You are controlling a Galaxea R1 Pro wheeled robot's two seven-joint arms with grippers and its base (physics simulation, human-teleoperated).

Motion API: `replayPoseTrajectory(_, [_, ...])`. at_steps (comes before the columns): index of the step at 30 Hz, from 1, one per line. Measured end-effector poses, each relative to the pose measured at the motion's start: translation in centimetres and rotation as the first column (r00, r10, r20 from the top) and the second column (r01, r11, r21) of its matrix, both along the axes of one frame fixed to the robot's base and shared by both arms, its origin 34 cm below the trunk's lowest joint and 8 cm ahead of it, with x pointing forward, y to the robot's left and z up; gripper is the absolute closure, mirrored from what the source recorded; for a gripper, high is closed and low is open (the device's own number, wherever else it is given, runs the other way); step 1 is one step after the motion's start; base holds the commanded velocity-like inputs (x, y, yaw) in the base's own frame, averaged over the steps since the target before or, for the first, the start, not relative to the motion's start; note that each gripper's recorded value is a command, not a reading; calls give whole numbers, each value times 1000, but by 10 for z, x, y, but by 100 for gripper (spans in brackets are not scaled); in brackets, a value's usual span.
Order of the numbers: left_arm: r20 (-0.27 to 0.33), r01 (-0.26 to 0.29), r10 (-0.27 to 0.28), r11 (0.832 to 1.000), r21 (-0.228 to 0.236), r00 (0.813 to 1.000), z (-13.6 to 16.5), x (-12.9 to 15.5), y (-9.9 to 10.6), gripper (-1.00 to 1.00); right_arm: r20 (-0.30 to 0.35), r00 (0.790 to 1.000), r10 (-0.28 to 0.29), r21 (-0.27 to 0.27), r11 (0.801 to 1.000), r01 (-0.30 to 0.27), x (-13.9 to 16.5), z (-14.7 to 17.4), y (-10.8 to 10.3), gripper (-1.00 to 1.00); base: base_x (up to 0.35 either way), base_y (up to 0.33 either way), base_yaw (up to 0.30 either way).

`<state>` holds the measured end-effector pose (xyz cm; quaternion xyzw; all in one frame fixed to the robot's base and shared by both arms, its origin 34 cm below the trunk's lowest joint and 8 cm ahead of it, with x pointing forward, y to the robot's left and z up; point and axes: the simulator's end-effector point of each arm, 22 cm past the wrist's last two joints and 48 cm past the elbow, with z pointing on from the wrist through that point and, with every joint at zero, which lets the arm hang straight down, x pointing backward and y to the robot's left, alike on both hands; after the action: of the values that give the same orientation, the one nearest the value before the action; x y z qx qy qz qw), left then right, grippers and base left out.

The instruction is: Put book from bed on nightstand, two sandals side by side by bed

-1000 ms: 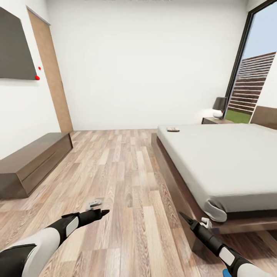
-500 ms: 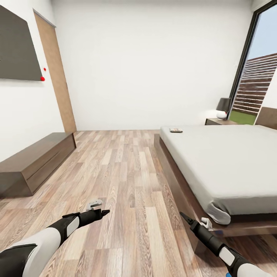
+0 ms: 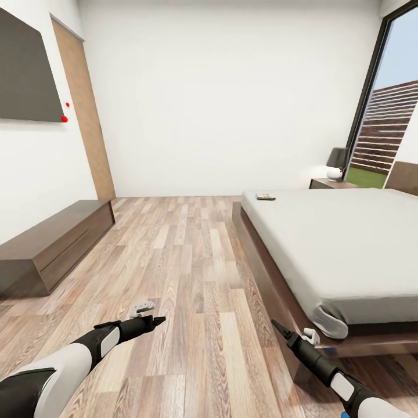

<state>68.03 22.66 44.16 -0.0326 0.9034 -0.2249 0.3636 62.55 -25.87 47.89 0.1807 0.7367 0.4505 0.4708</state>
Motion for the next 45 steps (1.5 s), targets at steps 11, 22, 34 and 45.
replayPoseTrajectory(11, [0, -1, 1, 1000, 0, 1000, 0, 0, 0, -100, 1, 1000, -3, 3, 1000, 3, 0, 1, -1, -100, 32, 0, 0])
replayPoseTrajectory(22, [0, -1, 1, 1000, -1, 1000, 0, 0, 0, -100, 3, 1000, -4, 1, 1000, 4, 0, 1, -1, -100, 123, 0, 0])
replayPoseTrajectory(34, [0, -1, 1, 1000, -1, 1000, 0, 0, 0, -100, 4, 1000, -4, 1, 1000, 4, 0, 1, -1, -100, 155, 0, 0])
replayPoseTrajectory(45, [0, -1, 1, 1000, -1, 1000, 0, 0, 0, -100, 4, 1000, -4, 1, 1000, 4, 0, 1, -1, -100, 158, 0, 0])
